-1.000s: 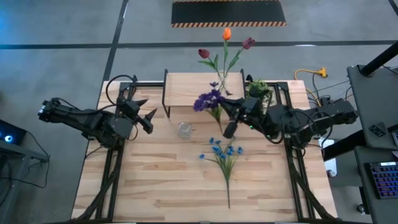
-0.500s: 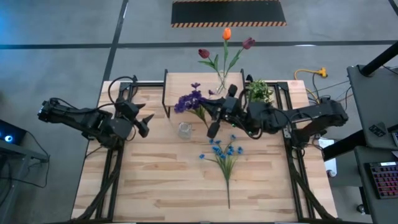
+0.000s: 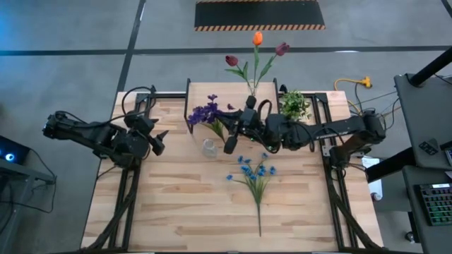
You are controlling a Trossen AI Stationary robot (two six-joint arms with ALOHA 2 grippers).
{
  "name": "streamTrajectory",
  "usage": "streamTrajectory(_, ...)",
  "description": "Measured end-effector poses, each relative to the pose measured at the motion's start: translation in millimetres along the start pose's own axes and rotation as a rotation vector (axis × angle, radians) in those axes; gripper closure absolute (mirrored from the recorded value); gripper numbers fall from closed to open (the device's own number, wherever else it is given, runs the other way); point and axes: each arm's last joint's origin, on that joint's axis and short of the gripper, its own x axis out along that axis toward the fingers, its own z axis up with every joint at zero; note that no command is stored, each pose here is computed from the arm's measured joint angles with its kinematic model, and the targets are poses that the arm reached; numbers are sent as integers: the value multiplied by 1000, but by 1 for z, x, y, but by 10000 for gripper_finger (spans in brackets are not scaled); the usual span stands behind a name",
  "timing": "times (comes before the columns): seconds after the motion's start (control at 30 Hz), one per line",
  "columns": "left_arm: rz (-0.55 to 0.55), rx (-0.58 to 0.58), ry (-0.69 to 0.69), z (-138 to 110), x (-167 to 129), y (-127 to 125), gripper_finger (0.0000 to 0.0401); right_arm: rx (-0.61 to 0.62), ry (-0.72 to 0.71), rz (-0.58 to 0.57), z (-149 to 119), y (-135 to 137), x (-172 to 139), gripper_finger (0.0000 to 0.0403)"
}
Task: Pick and place flowers into a vace then onto a shelf
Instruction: Put the purple flowers into the left transparent vase
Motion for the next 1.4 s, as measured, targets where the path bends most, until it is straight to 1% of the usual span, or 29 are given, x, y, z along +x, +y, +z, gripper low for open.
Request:
streamTrajectory(0.2,-5,-4,-1,0,-1,2,134,11,-26,26,-4,-3,9,394)
streamTrajectory(0.33,-5,6,10,-2,-1,3,134,16,-42,15,-5,-7,13,394)
streamTrajectory(0.43,-8,8,13,-3,-1,4,134,25,-63,40,-7,-10,17,394)
streamTrajectory(0.6,-2,15,21,-8,2,3,134,33,-69,31,-11,-13,23,394)
streamTrajectory(1.07,-4,-26,72,-31,12,5,134,57,-99,51,-18,-22,34,394)
streamTrajectory(1.23,-4,-45,72,-34,12,7,134,72,-102,49,-25,-22,40,394)
streamTrajectory(1.4,-9,-54,66,-34,11,9,134,96,-111,64,-26,-25,42,394)
